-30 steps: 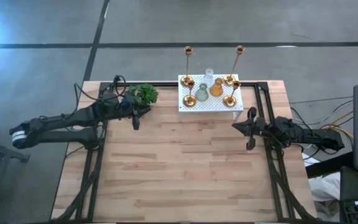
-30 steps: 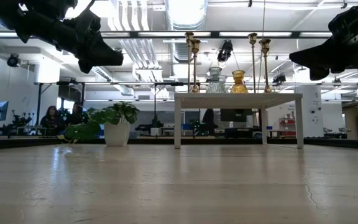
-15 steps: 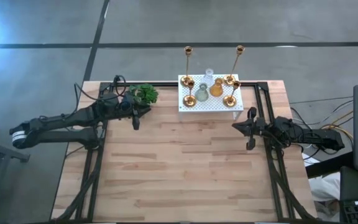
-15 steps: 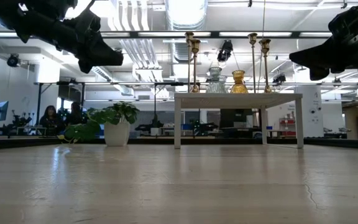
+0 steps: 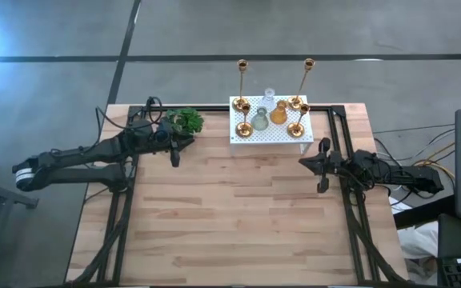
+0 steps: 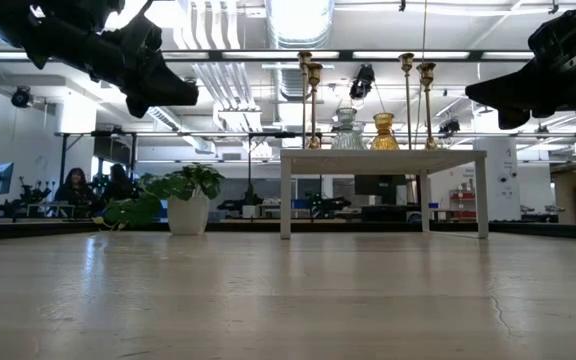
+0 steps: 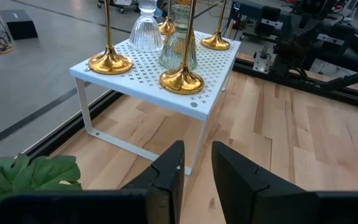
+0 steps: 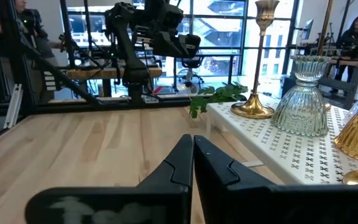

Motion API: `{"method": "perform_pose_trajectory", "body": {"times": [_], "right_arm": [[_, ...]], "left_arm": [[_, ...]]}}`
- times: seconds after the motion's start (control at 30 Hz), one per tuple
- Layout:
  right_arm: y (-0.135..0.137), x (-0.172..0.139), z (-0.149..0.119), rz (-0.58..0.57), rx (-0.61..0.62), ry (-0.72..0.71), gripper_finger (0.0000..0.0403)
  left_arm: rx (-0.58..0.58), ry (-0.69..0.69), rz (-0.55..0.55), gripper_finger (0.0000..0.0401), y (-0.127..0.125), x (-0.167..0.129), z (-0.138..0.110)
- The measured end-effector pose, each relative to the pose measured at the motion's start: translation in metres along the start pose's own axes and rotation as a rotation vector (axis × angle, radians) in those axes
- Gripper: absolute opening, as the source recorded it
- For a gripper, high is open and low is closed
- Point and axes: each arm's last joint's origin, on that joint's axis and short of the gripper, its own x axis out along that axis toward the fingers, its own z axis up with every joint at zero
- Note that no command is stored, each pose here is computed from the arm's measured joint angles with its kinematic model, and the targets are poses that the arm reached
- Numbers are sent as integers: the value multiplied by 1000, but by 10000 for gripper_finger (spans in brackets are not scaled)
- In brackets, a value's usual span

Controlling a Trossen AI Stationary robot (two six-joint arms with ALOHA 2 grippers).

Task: Pick & Place candle stick holders
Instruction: Return to Home Position

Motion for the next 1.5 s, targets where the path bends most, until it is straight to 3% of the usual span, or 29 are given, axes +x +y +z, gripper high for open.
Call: {"method": "perform_pose_trajectory", "body": {"times": [0.3, 0.5, 0.7, 0.97, 1.1, 1.23, 1.5], "right_arm": [[0, 0, 0, 0, -1, 0, 9], [0, 0, 0, 0, 0, 0, 9], [0, 0, 0, 0, 0, -1, 9], [0, 0, 0, 0, 0, -1, 9], [0, 0, 0, 0, 0, 0, 9], [0, 0, 0, 0, -1, -1, 8], [0, 0, 0, 0, -1, -2, 8]], "left_arm": [[0, -10, -1, 85, 0, -2, 1], [3, -108, -27, 85, -4, -26, 2], [12, -247, -96, 85, -8, -56, -19], [169, -408, -240, 85, -17, -76, -46], [234, -395, -273, 85, -19, -76, -63], [246, -316, -284, 85, -19, -67, -83], [243, -283, -289, 85, -18, -56, -103]]}}
